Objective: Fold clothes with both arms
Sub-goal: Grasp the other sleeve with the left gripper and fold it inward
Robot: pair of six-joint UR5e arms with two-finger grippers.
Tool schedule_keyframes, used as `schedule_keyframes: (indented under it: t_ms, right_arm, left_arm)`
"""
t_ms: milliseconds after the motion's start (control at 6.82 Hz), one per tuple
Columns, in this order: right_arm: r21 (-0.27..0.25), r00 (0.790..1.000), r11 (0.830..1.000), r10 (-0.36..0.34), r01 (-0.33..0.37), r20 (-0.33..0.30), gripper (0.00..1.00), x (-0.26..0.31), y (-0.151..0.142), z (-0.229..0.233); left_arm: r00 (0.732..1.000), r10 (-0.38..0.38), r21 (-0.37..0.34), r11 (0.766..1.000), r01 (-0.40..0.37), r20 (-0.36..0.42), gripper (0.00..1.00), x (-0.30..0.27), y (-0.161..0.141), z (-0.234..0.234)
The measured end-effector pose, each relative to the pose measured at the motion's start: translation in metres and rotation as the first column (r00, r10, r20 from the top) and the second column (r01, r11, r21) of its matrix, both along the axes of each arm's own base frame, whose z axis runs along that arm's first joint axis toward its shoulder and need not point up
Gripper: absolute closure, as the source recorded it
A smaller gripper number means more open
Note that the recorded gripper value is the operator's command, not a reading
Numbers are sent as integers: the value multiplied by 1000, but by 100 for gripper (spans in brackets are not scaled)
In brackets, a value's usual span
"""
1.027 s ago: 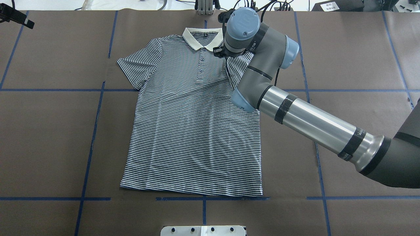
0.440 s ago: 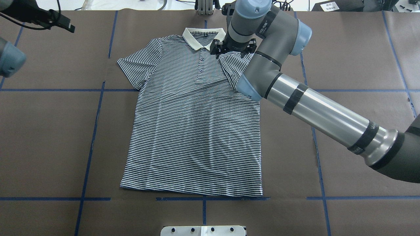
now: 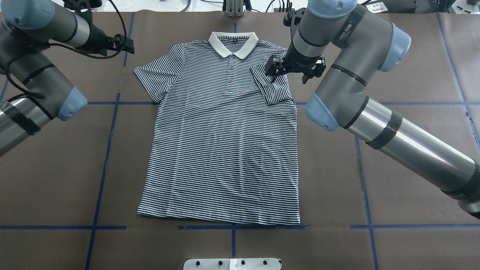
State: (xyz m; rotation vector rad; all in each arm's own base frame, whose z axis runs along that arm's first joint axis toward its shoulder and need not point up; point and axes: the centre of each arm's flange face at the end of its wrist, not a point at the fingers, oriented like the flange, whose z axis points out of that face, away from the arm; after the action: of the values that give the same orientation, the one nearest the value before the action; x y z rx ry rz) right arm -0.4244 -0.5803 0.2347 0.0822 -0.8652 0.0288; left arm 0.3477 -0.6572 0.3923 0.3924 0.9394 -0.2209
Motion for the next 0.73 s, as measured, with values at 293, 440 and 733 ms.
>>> schedule_keyframes:
  t_ms: [293, 440, 733]
  right_arm:
    - [-24, 1000, 999, 23, -23, 4, 0, 7, 10, 7]
    - [-37, 999, 999, 37, -36, 8, 0, 7, 11, 4]
    - [-44, 999, 998, 46, -45, 14, 0, 6, 11, -1]
  left_arm:
    - [995, -89, -34, 995, 91, 46, 1, 49, 0, 32]
    - [993, -98, -40, 994, 101, 60, 1, 61, 0, 42]
    - [993, -95, -43, 994, 98, 65, 6, 77, -4, 49]
